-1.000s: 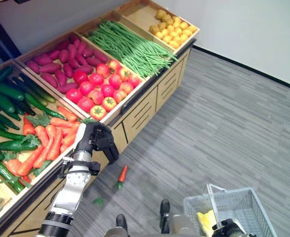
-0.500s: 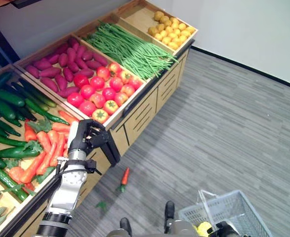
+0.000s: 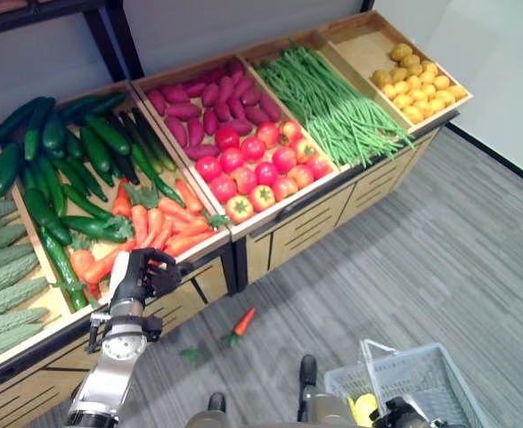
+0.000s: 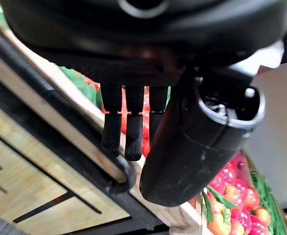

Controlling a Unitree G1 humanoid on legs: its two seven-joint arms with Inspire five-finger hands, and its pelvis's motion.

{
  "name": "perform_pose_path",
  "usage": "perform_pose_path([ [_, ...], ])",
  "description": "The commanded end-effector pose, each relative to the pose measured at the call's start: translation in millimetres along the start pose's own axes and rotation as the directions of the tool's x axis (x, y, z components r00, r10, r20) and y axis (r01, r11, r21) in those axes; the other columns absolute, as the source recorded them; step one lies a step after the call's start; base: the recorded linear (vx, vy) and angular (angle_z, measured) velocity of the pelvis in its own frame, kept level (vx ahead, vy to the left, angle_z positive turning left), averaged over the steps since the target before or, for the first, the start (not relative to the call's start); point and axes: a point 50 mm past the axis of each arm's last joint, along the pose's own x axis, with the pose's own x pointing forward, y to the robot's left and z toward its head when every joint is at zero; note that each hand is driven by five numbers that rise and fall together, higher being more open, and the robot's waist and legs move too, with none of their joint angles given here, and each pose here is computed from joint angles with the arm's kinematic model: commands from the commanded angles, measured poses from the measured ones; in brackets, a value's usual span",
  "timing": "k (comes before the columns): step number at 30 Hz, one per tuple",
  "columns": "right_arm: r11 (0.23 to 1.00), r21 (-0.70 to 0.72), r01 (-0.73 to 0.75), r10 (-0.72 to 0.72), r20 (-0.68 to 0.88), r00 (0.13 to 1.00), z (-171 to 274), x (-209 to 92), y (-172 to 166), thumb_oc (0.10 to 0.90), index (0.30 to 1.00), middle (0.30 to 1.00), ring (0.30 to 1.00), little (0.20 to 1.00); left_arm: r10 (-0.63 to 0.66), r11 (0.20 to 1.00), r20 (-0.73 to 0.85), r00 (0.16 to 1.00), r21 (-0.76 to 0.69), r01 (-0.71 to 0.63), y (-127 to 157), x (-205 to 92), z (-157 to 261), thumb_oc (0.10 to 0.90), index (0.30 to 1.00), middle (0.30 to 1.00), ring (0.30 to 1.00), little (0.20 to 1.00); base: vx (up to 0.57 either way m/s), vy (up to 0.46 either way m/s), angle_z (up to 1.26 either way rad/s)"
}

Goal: Get the vegetables into the basket

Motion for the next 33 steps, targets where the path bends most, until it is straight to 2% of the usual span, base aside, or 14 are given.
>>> perform_pose_path([
  [1, 0.999, -0.042, 0.004, -0.004, 0.02, 1.0, 4.8, 0.0, 2.7, 0.4, 0.3, 0.3, 0.3, 0.3, 0.158, 0.987, 0.366, 0.917, -0.035, -0.156, 34.9, 17.1, 83.4, 0.9, 1.0, 1.0, 1.0, 1.0, 0.03, -0.075, -0.05],
  [12, 1.0, -0.021, -0.003, 0.003, -0.003, 1.0, -1.6, -1.0, 7.5, 0.4, 0.3, 0.3, 0.3, 0.3, 0.228, 0.973, 0.378, 0.897, -0.059, -0.223, 45.5, 12.8, 85.5, 0.9, 1.0, 1.0, 1.0, 1.0, 0.01, -0.011, -0.02],
  [16, 1.0, -0.018, -0.003, 0.002, -0.004, 1.0, -2.6, -1.5, 10.2, 0.4, 0.3, 0.3, 0.3, 0.3, 0.328, 0.939, 0.4, 0.856, -0.043, -0.34, 60.2, 8.4, 88.4, 0.9, 1.0, 1.0, 1.0, 1.0, 0.0, 0.0, 0.0],
  [18, 1.0, -0.019, -0.003, 0.003, -0.002, 1.0, -2.2, -1.6, 10.9, 0.4, 0.3, 0.3, 0.3, 0.3, 0.341, 0.933, 0.401, 0.85, -0.036, -0.358, 62.2, 7.5, 88.0, 0.9, 1.0, 1.0, 1.0, 1.0, 0.0, 0.0, 0.0],
  [19, 1.0, -0.022, -0.002, 0.002, 0.0, 1.0, -2.4, -1.8, 11.4, 0.4, 0.3, 0.3, 0.3, 0.3, 0.371, 0.917, 0.399, 0.838, -0.013, -0.4, 66.9, 7.8, 86.7, 0.9, 1.0, 1.0, 1.0, 1.0, 0.0, 0.0, 0.0],
  [25, 1.0, -0.029, 0.003, -0.003, 0.002, 1.0, -2.0, -1.6, 10.9, 0.4, 0.3, 0.3, 0.3, 0.3, 0.401, 0.884, 0.395, 0.826, 0.068, -0.462, 75.3, 10.9, 82.1, 0.9, 1.0, 1.0, 1.0, 1.0, 0.0, 0.0, 0.0],
  [33, 0.999, -0.039, 0.011, -0.01, 0.007, 1.0, -0.9, -1.0, 7.4, 0.4, 0.3, 0.3, 0.3, 0.3, 0.421, 0.852, 0.272, 0.865, 0.208, -0.48, 77.4, 31.7, 57.9, 0.9, 1.0, 1.0, 1.0, 1.0, -0.01, 0.002, -0.07],
])
